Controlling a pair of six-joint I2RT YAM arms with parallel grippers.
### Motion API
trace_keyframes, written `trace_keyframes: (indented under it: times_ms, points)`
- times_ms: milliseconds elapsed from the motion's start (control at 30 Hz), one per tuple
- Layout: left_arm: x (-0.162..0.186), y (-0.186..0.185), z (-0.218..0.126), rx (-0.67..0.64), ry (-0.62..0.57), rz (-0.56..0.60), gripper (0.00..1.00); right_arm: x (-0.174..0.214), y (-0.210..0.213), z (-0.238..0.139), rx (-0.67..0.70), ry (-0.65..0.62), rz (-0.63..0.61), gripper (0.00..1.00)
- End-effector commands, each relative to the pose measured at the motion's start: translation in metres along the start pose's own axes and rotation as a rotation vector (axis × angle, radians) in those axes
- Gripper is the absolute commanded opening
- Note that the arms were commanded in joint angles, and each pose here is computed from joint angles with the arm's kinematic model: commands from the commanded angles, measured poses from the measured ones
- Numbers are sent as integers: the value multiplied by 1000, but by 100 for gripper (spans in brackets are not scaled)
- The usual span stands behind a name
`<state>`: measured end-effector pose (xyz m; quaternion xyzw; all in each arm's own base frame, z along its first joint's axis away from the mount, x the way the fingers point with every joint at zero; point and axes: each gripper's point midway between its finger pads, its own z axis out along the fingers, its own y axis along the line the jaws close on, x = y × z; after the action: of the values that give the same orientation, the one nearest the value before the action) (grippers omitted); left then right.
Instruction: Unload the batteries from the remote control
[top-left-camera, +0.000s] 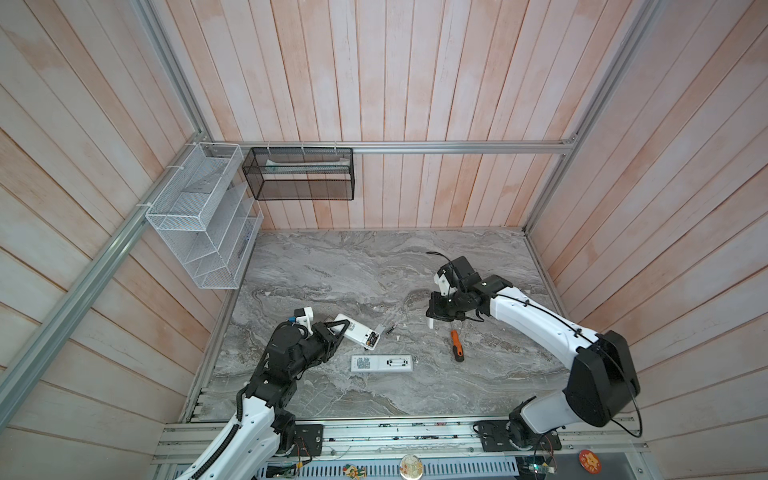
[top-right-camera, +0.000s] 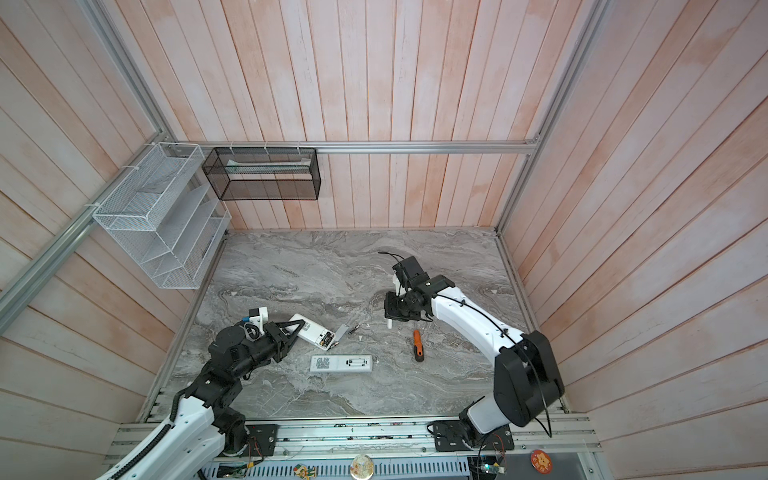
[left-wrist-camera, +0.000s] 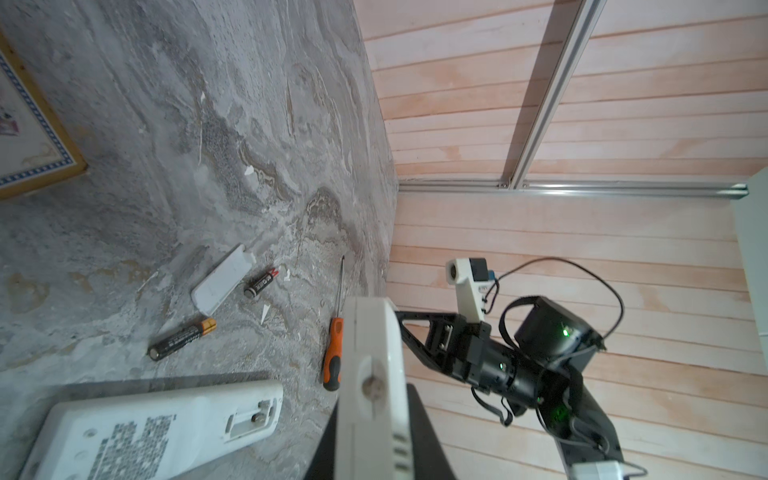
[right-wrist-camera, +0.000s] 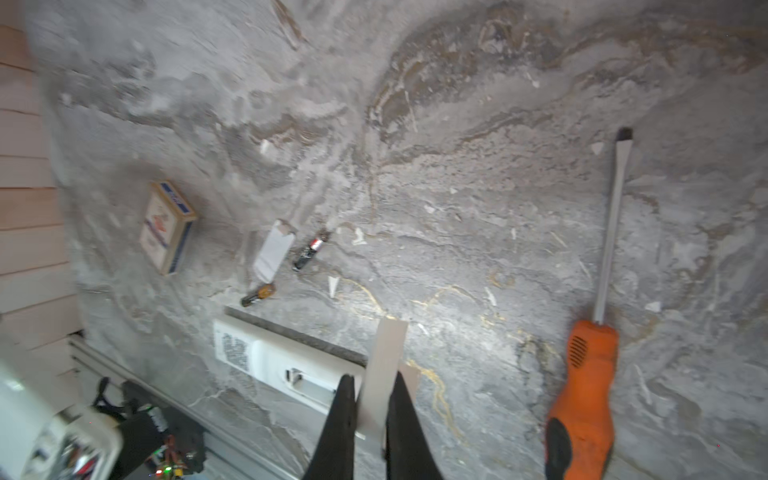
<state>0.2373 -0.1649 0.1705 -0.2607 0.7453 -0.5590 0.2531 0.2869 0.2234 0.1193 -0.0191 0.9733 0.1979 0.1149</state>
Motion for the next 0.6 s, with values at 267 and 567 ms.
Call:
trace_keyframes:
  times_ms: [267,567]
  points:
    - [23,-32,-2,78,174,106,2,-4,-36,53,387,169,-245,7]
    - [23,-30,-3,88,164,89,2,8,-39,76,431,251,-290,12]
